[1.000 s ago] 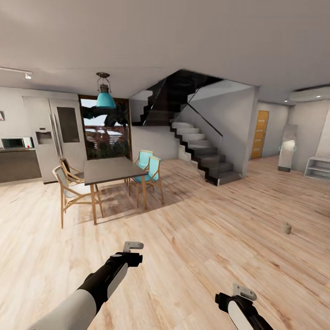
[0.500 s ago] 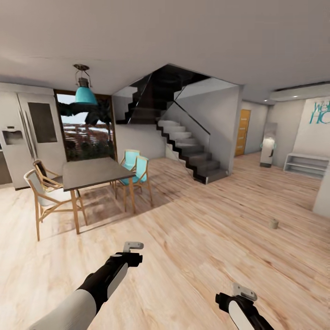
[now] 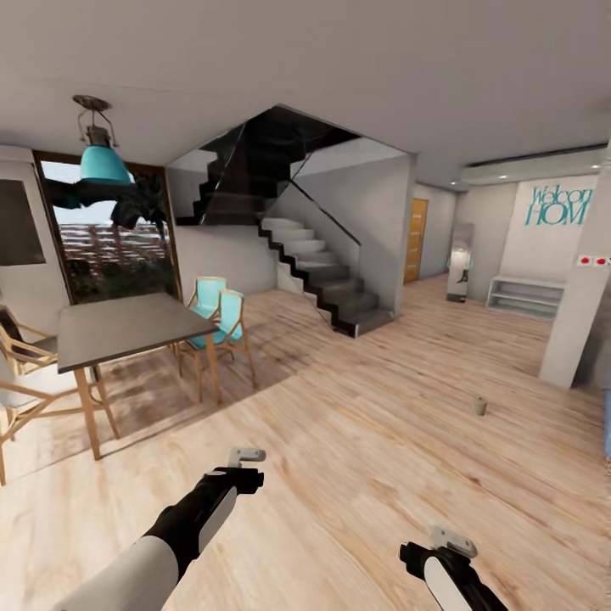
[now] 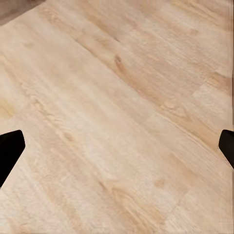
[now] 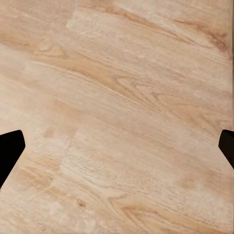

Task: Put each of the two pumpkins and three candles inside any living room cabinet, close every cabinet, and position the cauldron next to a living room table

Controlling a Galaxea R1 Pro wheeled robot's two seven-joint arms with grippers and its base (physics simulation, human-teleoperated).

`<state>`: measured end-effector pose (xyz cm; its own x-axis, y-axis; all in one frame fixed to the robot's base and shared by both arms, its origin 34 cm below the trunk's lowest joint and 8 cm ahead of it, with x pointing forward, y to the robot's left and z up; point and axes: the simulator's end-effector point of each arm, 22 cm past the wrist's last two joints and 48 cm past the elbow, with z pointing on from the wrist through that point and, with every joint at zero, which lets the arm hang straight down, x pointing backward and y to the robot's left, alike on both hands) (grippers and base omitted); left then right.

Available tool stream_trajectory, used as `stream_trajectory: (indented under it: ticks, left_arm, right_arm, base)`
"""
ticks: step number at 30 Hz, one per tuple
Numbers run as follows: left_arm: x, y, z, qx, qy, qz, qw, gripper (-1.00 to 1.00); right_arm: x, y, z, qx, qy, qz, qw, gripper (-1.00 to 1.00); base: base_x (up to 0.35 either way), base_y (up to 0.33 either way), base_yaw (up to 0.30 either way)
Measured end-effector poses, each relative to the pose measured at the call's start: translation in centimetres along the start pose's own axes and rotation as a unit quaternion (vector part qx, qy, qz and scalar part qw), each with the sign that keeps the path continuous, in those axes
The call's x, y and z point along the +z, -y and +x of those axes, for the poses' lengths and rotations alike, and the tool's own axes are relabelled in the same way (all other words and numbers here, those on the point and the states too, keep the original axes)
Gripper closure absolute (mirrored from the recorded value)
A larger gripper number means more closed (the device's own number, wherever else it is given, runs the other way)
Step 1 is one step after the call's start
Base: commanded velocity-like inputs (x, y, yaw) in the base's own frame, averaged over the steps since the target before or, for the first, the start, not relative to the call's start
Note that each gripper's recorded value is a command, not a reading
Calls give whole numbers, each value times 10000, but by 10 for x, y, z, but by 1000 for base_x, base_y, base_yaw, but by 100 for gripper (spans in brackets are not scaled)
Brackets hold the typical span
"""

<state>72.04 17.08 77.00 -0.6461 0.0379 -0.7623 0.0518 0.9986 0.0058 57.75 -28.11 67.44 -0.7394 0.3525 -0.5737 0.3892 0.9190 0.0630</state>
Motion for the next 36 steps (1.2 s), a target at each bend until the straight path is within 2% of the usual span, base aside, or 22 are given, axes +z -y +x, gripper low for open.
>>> stream_trajectory:
  ticks: [31,36]
  left_arm:
    - [13,-1,26,0,-248,-17,9997,-100]
    - [15,2,29,-1,-278,60,9996,-100]
  right_arm:
    - [12,20,8,73,-140,174,9997,-100]
    - [14,22,10,82,-166,189,9997,-100]
  base:
    - [335,1,-225]
    - [336,0,-223]
